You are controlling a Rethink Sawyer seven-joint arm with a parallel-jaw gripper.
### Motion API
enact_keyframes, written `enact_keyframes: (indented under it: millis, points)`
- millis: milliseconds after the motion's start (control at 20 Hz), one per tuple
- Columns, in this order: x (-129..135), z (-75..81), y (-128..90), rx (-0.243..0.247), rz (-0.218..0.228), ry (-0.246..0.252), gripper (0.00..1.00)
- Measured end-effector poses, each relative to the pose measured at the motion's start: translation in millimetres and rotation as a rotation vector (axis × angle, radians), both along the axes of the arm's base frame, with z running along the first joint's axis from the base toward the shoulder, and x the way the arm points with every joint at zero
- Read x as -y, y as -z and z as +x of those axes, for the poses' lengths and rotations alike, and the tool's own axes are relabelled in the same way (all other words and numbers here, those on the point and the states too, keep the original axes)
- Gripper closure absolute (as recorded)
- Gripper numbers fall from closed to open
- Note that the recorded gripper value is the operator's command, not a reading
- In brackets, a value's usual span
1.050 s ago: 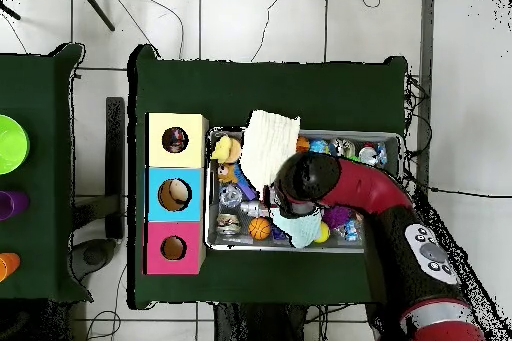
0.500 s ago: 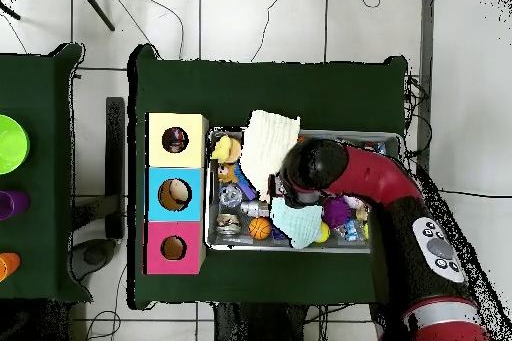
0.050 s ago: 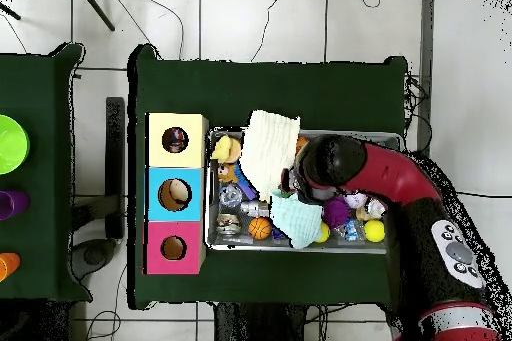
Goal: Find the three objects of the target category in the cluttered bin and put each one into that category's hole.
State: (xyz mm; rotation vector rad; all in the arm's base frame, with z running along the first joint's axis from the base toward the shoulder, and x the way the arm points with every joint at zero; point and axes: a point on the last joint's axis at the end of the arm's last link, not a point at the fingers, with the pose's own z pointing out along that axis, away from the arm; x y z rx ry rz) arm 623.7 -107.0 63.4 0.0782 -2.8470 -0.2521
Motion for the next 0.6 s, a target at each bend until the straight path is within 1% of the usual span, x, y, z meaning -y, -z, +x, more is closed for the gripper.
enact_keyframes:
  millis: [150, 300, 600]
  points:
    - [14, 0.0, -1, 0.005, -0.003, 0.021, 0.00]
    - [22, -0.8, -1, 0.007, -0.005, 0.032, 0.00]
    - [41, -6.4, 5, 0.003, -0.025, 0.033, 0.00]
